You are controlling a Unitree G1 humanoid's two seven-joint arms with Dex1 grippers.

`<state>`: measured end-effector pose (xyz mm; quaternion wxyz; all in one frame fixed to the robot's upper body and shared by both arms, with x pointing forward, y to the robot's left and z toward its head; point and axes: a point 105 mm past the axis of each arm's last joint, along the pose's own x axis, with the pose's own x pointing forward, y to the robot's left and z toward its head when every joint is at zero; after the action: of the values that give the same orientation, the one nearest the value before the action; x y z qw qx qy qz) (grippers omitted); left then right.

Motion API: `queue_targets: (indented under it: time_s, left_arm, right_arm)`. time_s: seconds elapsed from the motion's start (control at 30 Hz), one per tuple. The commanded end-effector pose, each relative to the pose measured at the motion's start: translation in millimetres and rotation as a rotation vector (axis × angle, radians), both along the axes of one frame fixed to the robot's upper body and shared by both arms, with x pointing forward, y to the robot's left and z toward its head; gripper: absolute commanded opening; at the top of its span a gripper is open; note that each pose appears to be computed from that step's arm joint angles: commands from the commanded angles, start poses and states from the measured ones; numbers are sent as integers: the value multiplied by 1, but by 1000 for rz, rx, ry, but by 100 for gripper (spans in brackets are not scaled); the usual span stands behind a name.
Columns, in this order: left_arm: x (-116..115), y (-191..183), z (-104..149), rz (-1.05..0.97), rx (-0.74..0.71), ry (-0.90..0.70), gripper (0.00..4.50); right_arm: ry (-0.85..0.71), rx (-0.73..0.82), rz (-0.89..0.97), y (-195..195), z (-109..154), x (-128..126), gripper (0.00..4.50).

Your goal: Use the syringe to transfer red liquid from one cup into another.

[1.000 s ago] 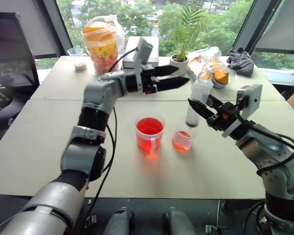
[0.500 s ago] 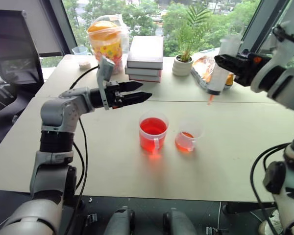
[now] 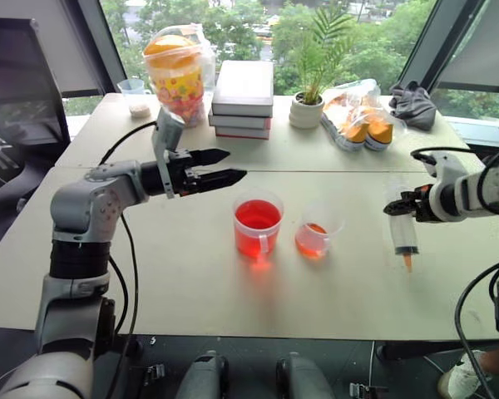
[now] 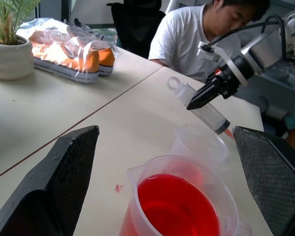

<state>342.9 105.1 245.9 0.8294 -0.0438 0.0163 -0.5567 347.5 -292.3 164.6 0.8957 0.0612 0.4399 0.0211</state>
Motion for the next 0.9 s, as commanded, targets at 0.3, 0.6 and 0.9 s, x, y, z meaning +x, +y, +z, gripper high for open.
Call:
queue_targets:
  time_s: [0.3, 0.6, 0.9]
  left_arm:
    - [-7, 5, 12, 22, 7, -61, 447]
    - [-13, 8, 6, 15, 39, -47, 450]
    - [-29, 20, 4, -19, 104, -39, 450]
  right_arm:
    - [62, 42, 24, 21, -23, 14, 139]
    - [-20, -11, 70, 12, 3, 11, 444]
    - [-303, -149, 448, 32, 85, -34, 444]
